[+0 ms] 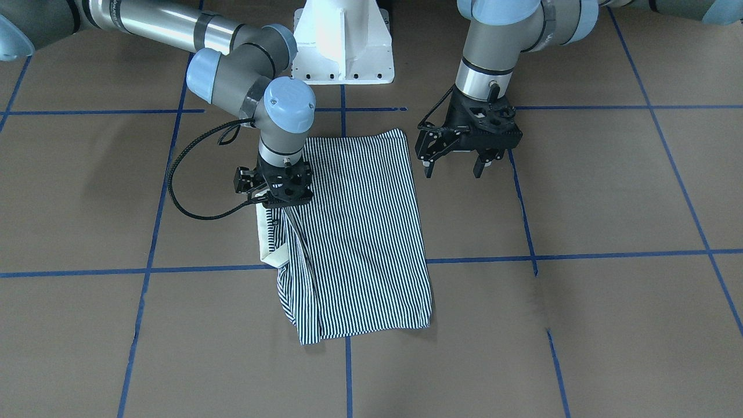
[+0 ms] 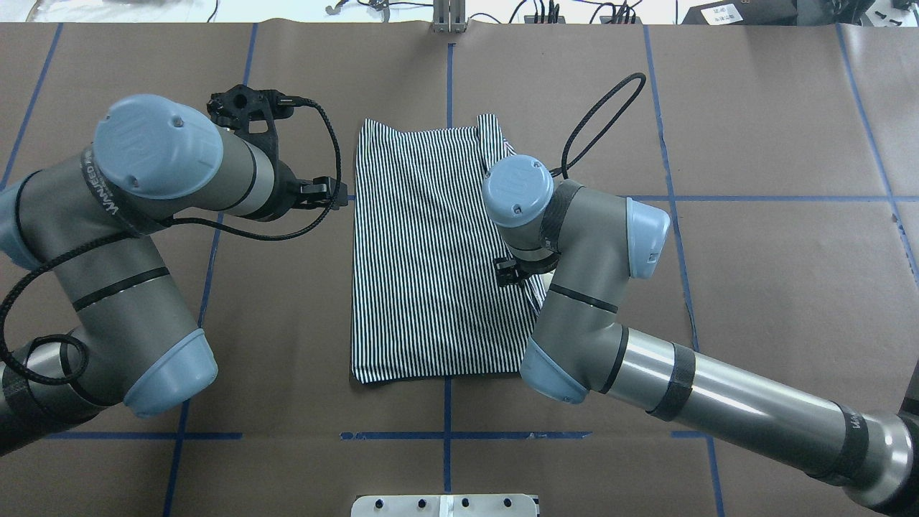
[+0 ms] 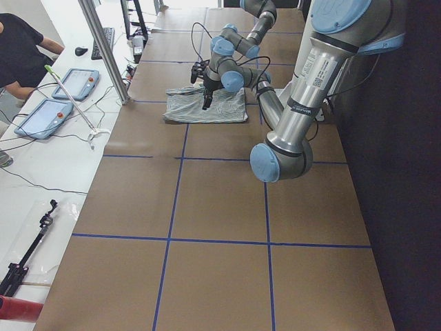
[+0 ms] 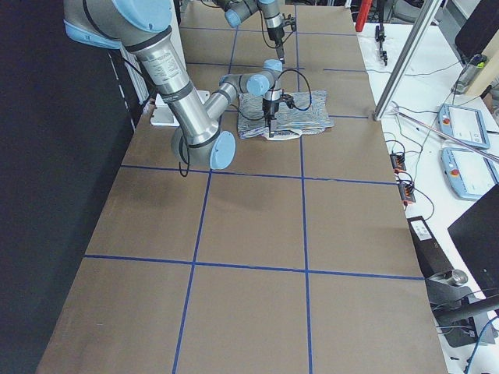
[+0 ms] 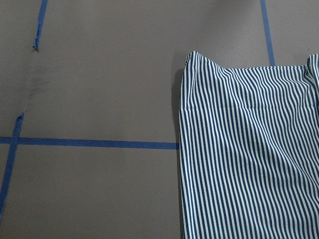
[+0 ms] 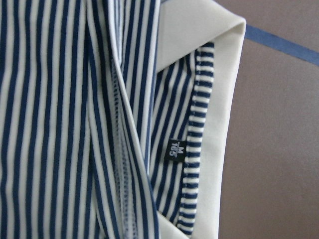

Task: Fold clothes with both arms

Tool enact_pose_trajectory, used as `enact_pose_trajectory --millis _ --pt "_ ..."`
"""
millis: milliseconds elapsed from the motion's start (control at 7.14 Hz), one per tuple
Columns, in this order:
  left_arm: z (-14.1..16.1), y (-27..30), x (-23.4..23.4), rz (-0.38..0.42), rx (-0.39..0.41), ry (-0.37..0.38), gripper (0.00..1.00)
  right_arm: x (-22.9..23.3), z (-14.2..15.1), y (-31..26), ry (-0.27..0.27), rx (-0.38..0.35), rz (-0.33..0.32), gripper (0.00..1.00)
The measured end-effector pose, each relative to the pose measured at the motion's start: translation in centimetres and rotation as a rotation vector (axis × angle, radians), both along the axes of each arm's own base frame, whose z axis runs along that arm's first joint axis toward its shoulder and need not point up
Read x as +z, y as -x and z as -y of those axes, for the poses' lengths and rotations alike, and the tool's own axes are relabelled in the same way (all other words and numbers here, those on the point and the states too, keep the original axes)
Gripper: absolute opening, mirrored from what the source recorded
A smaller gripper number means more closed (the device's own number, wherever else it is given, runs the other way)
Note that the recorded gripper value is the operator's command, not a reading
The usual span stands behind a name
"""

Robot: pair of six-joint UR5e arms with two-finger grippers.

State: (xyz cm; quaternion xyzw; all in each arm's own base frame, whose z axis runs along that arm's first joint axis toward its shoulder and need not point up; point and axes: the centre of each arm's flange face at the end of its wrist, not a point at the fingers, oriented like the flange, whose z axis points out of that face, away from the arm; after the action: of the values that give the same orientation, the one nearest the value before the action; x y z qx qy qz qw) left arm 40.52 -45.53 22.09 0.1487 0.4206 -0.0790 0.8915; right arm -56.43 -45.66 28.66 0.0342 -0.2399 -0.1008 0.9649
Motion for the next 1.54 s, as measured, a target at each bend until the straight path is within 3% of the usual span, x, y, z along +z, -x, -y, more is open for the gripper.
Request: enact_pose_trajectory --millis 560,1120,1540 --pt "0.0 0.0 0.0 0.001 0.0 0.001 1.0 0.5 0.8 -0.8 0.004 0.011 -0.004 1.0" --pt "0.2 -0.3 0.3 0.006 0.0 0.004 1.0 4.0 5.6 -6.9 -0.021 -0.021 -0.064 1.0" --pt "0.4 0.0 0.2 0.01 0.002 -0.004 1.0 -0.7 7.7 -6.5 -0.048 -0.018 0.007 1.0"
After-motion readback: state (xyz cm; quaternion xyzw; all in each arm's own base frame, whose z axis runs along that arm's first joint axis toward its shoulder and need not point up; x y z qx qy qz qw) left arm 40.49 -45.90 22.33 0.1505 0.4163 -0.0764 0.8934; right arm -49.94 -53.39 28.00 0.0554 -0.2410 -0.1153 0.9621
